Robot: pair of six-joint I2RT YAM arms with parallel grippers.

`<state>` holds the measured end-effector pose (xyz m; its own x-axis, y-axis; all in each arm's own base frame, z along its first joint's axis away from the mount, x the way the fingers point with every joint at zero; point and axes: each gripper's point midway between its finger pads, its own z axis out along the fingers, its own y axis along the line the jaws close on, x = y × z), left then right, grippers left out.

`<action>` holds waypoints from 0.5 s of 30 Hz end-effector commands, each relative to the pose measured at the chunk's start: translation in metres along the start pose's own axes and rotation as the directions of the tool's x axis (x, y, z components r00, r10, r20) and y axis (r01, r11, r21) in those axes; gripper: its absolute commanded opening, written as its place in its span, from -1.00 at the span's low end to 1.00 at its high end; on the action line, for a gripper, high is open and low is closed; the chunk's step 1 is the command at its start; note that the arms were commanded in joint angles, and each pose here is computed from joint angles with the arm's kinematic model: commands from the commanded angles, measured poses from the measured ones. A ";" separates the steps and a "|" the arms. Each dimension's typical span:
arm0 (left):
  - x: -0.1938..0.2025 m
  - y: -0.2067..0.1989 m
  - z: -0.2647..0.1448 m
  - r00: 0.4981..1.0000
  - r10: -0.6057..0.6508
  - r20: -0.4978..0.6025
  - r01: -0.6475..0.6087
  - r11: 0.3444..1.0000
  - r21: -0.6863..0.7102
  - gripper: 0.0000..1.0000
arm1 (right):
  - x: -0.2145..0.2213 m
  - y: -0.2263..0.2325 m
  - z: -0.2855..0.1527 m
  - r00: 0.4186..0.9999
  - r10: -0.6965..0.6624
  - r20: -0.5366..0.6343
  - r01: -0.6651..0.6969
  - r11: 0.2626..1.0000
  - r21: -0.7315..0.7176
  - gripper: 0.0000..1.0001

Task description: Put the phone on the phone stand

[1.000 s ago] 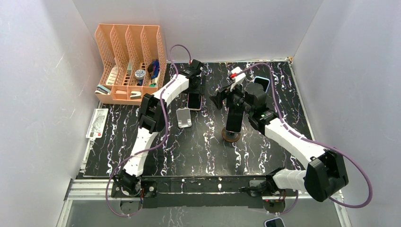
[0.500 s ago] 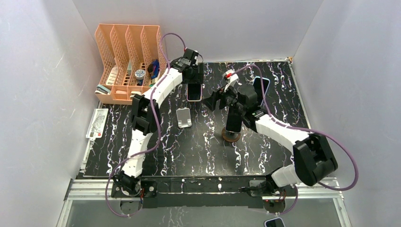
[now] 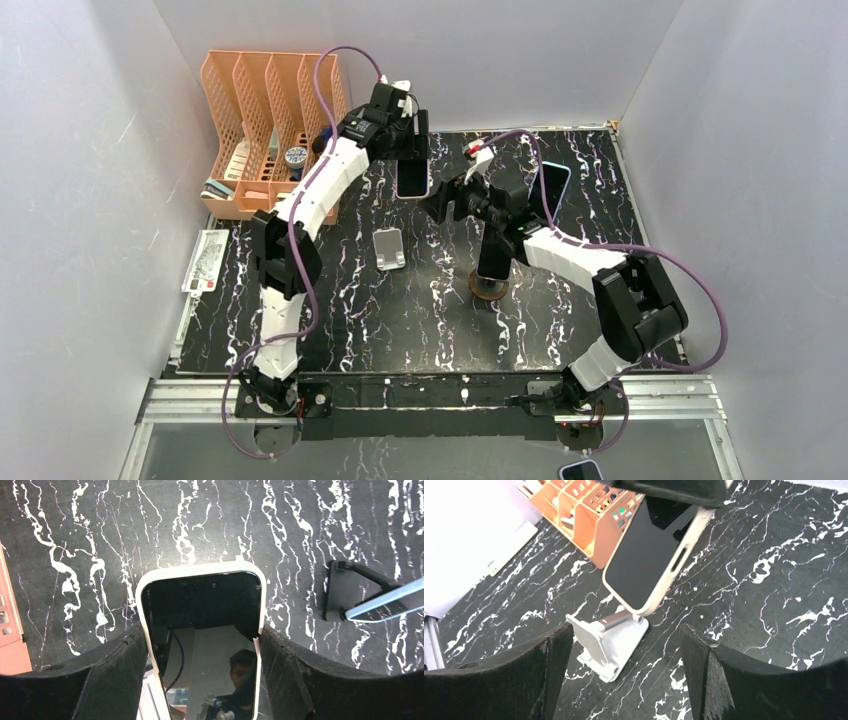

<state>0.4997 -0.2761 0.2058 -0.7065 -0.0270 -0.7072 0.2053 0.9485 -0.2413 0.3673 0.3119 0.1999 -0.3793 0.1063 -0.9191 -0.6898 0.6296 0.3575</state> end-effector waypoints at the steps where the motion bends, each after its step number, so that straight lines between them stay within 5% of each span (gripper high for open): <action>1: -0.033 -0.020 -0.053 0.995 -0.029 0.100 0.018 0.994 0.105 -1.00 | -0.054 -0.003 0.002 0.988 0.025 0.154 -0.015 0.998 -0.065 0.70; 15: -0.025 -0.032 -0.064 0.992 -0.066 0.105 0.044 0.980 0.195 -1.00 | -0.068 0.007 0.009 0.984 0.105 0.142 -0.067 0.967 -0.247 0.63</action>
<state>0.4710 -0.2837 0.1966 -0.7497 -0.0445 -0.6602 0.2373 0.9133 -0.3311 0.3973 0.3010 0.2282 -0.4007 0.2504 -0.8814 -0.7187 0.5107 0.4718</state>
